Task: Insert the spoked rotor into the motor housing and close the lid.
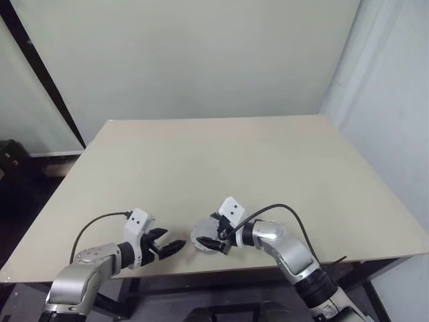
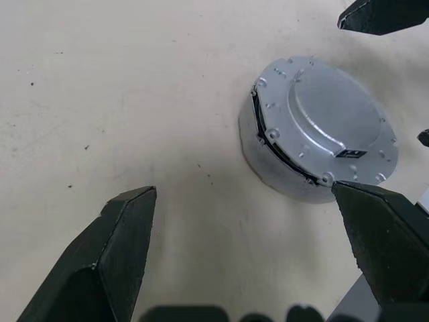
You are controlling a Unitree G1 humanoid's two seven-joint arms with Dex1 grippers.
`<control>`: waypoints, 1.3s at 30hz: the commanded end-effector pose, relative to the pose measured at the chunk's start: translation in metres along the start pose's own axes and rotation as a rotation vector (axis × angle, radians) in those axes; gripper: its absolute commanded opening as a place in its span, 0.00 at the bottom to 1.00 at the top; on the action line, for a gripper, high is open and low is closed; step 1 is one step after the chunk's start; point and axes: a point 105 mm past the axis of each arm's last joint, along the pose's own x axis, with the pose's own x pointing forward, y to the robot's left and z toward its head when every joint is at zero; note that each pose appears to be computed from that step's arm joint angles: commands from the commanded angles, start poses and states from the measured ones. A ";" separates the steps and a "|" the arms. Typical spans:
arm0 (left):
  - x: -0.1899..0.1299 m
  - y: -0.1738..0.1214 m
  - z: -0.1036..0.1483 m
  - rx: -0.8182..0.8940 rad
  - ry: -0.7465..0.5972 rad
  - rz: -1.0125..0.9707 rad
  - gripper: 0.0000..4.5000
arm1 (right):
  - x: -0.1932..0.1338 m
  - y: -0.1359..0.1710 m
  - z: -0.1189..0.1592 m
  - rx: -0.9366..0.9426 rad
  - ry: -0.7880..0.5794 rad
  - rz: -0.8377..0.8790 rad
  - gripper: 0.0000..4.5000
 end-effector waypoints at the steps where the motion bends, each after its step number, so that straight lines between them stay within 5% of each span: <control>1: -0.004 -0.002 0.017 0.049 -0.042 -0.008 1.00 | 0.000 -0.002 0.004 -0.003 -0.016 -0.015 0.99; 4: -0.002 -0.006 0.020 0.037 -0.046 -0.022 1.00 | 0.001 -0.002 -0.001 -0.001 0.002 -0.015 0.99; 7: -0.002 -0.006 0.023 0.022 -0.046 -0.023 0.87 | 0.001 -0.002 -0.003 0.009 0.008 -0.012 1.00; 18: -0.003 -0.005 0.025 0.016 -0.030 -0.027 0.00 | 0.006 -0.006 -0.013 0.018 0.024 -0.038 1.00; 28: -0.005 -0.001 0.024 0.026 -0.021 -0.011 0.00 | 0.013 -0.007 -0.017 -0.015 0.043 -0.038 1.00; 33: -0.003 0.001 0.027 0.041 -0.021 -0.006 0.00 | 0.015 -0.007 -0.018 -0.037 0.060 -0.043 0.72; 39: 0.000 0.000 0.029 0.047 -0.025 -0.009 0.00 | 0.016 -0.006 -0.018 -0.034 0.075 -0.066 0.71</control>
